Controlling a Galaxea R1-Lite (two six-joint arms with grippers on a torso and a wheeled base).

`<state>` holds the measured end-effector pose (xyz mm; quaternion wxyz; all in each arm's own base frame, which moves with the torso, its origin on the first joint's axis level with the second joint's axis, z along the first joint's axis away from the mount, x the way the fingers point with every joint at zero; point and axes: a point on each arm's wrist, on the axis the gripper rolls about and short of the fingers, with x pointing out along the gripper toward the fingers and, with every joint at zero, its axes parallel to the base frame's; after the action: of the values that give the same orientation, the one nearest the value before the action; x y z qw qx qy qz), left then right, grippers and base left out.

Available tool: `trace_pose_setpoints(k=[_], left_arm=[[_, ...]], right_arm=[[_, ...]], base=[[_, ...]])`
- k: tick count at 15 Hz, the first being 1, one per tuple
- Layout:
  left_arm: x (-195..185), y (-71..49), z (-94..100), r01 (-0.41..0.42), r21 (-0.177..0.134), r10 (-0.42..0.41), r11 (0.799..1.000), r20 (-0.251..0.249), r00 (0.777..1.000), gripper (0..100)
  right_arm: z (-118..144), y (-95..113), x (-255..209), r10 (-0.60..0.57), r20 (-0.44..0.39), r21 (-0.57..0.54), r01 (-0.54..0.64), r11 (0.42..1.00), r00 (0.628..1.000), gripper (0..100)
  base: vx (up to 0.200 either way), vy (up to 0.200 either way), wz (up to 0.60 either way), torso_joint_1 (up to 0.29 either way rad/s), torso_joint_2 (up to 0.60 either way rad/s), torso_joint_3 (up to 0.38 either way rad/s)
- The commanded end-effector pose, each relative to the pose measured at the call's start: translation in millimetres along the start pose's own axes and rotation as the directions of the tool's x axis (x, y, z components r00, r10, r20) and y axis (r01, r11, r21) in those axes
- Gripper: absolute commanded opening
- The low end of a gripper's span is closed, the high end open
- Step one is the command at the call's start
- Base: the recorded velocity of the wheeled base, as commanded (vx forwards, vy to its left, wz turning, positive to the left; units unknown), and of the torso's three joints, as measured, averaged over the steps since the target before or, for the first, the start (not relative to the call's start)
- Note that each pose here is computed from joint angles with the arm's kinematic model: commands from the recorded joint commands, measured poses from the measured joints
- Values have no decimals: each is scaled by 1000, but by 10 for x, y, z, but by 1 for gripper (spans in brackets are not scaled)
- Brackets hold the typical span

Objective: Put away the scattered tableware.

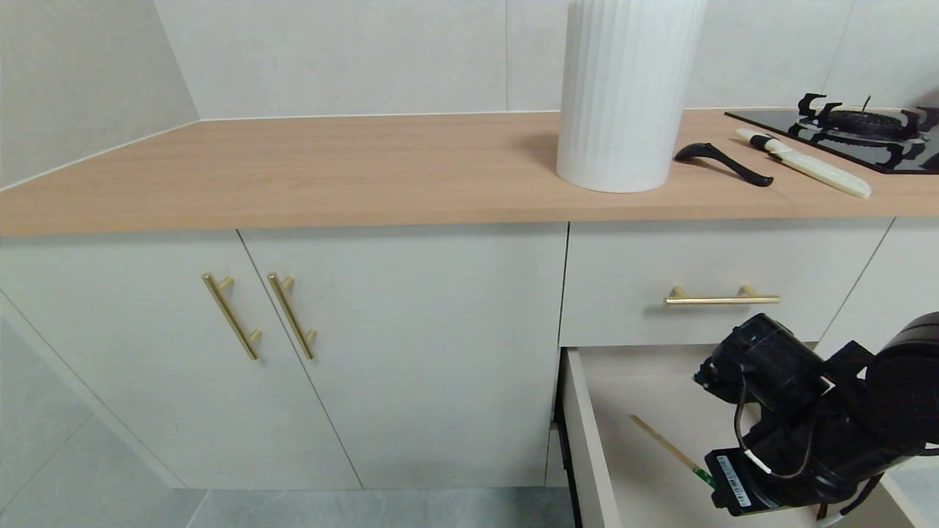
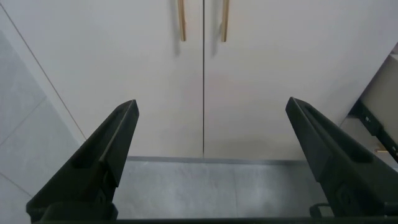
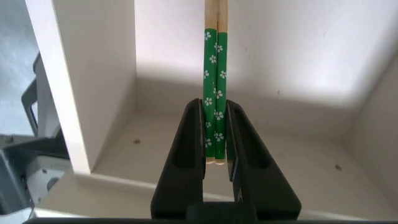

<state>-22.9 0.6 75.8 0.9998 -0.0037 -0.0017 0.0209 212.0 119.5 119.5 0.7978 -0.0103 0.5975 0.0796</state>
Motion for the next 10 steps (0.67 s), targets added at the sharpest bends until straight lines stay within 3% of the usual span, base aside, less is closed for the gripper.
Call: trace_pose_setpoints(k=[1,5,10], left_arm=[[0,0,0,-1,0,1,1000,0,1000,100],[0,0,0,-1,0,1,1000,0,1000,100],[0,0,0,-1,0,1,1000,0,1000,100]], right_arm=[[-19,-8,-28,3,7,-1,-3,1000,1000,0],[27,27,170,-3,35,-4,3,1000,999,0],[84,40,930,-165,123,15,164,986,979,0]], base=[[0,0,0,0,0,0],[0,0,0,0,0,0],[0,0,0,0,0,0]])
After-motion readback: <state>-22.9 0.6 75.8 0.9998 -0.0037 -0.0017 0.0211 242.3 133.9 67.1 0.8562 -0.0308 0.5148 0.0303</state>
